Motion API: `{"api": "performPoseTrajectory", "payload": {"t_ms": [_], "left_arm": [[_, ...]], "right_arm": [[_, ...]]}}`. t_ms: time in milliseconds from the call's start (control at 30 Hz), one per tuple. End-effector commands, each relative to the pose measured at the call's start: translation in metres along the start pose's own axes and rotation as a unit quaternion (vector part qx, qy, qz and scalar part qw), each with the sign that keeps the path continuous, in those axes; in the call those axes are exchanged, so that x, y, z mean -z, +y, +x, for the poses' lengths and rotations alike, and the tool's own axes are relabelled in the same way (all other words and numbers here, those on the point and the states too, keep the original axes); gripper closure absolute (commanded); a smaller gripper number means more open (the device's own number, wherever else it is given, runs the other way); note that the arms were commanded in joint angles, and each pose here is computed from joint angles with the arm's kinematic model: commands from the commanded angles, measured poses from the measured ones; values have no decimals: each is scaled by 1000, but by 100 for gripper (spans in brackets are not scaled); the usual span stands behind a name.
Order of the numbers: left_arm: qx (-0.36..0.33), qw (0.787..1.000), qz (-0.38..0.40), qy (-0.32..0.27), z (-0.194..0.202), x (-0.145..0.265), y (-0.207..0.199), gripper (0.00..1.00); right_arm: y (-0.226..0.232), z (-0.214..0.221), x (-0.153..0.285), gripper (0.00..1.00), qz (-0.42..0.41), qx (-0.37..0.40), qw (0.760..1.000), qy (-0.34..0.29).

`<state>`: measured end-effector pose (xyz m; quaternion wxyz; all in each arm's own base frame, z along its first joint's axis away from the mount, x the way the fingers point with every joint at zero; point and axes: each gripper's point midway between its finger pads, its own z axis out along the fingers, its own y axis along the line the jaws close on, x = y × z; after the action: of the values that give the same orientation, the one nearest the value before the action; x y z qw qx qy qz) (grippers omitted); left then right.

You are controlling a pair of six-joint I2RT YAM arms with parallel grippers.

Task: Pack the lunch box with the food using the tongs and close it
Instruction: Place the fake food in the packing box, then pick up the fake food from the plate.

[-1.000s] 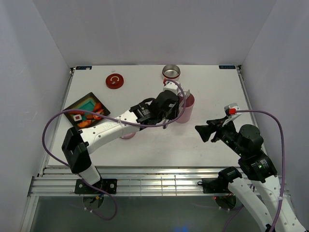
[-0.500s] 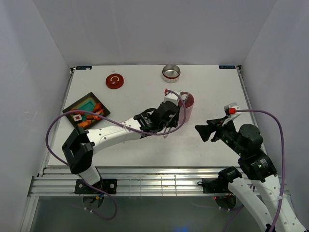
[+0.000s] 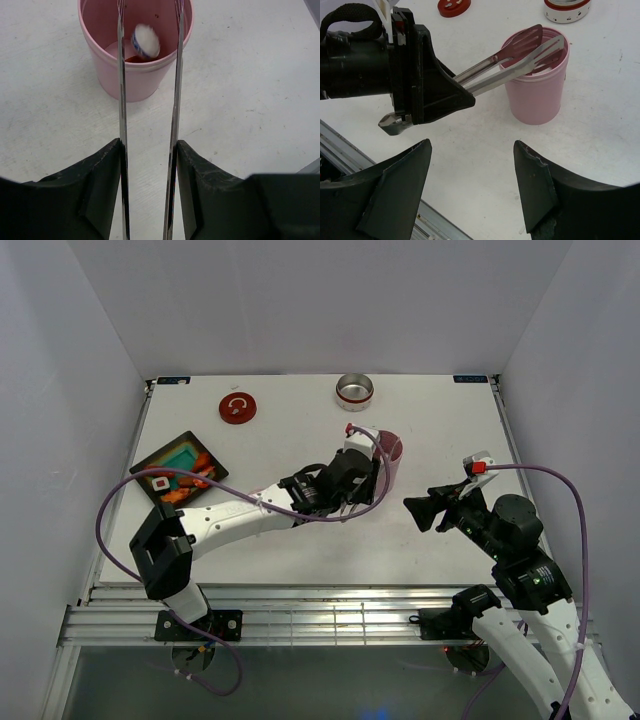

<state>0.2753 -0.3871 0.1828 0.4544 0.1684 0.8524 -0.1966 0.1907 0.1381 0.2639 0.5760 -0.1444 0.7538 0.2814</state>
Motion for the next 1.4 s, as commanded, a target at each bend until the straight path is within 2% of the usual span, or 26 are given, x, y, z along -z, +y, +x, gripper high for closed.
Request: {"api": "performPoseTrajectory", "payload": {"t_ms": [0,300,400,600,667,767,867,1000,1033,1100,1133,1200,1233,1367], "left_arm": [[8,999,8,-31,-31,9,-10,44],[11,999,4,-34,-40,15,-11,43],[12,999,-6,-48,-58,27,-8,43],[11,994,-55,-89,-123,70,5,43],[24,989,-91,-112,-147,84,24,42],[44,985,-122,-111,-161,96,64,42],[84,980,-152,-95,-158,95,121,43],[127,960,-237,-77,-127,118,205,43],[153,947,-271,-79,-122,126,238,43],[184,937,-288,-71,-106,141,264,43],[215,921,-320,-60,-88,148,294,43],[241,912,-329,-50,-70,155,312,43],[256,899,-352,-49,-56,165,331,43],[288,873,-393,-30,-23,181,367,43]], "right_arm": [[3,-21,2,27,-2,17,999,-35],[5,-22,4,27,-6,18,999,-36],[7,-21,3,27,-15,18,999,-35],[11,-20,-2,27,-28,16,999,-32],[14,-15,-4,27,-38,11,999,-28],[19,-8,-9,27,-59,7,998,-25],[21,3,-14,27,-73,1,997,-17],[24,18,-20,27,-93,0,996,1],[25,21,-20,27,-98,0,995,5],[26,27,-21,27,-107,0,994,10],[29,29,-21,26,-114,0,993,11],[31,33,-21,26,-126,1,992,12],[36,33,-19,27,-138,3,990,10],[45,31,-12,27,-164,8,986,-2]]}}
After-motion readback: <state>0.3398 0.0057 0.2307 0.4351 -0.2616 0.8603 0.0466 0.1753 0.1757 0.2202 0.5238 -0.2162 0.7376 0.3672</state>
